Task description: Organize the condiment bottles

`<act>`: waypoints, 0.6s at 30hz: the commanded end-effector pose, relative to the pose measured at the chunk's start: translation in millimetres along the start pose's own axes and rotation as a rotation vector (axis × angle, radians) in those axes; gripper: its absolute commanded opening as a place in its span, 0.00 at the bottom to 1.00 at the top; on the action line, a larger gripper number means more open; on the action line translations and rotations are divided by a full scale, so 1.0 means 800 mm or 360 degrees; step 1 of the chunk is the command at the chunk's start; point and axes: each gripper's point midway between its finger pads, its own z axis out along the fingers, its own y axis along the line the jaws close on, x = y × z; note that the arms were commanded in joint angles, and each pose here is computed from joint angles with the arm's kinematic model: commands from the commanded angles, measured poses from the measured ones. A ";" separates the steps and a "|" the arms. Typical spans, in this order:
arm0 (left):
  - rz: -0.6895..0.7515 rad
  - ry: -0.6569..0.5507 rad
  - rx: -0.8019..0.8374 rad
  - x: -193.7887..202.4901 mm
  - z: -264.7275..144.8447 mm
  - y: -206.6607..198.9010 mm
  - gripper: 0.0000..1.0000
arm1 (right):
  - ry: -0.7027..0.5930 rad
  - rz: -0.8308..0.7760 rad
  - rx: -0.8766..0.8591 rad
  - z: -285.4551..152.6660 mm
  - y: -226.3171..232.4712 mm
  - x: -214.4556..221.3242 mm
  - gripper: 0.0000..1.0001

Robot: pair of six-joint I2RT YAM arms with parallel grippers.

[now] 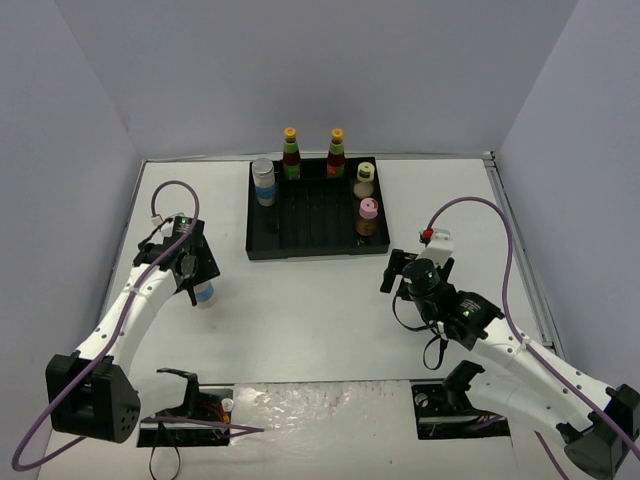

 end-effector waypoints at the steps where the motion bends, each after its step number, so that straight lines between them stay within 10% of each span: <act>1: -0.0062 -0.0067 0.0049 -0.016 -0.006 -0.008 0.55 | -0.0070 0.0028 -0.0034 0.000 0.009 -0.013 0.79; 8: -0.0076 -0.0120 0.0076 -0.030 -0.017 -0.012 0.00 | -0.0070 0.0024 -0.0036 0.000 0.010 -0.013 0.79; 18: -0.0034 -0.0328 0.0295 -0.112 -0.110 -0.045 0.00 | -0.0062 0.0019 -0.0027 0.003 0.010 -0.012 0.79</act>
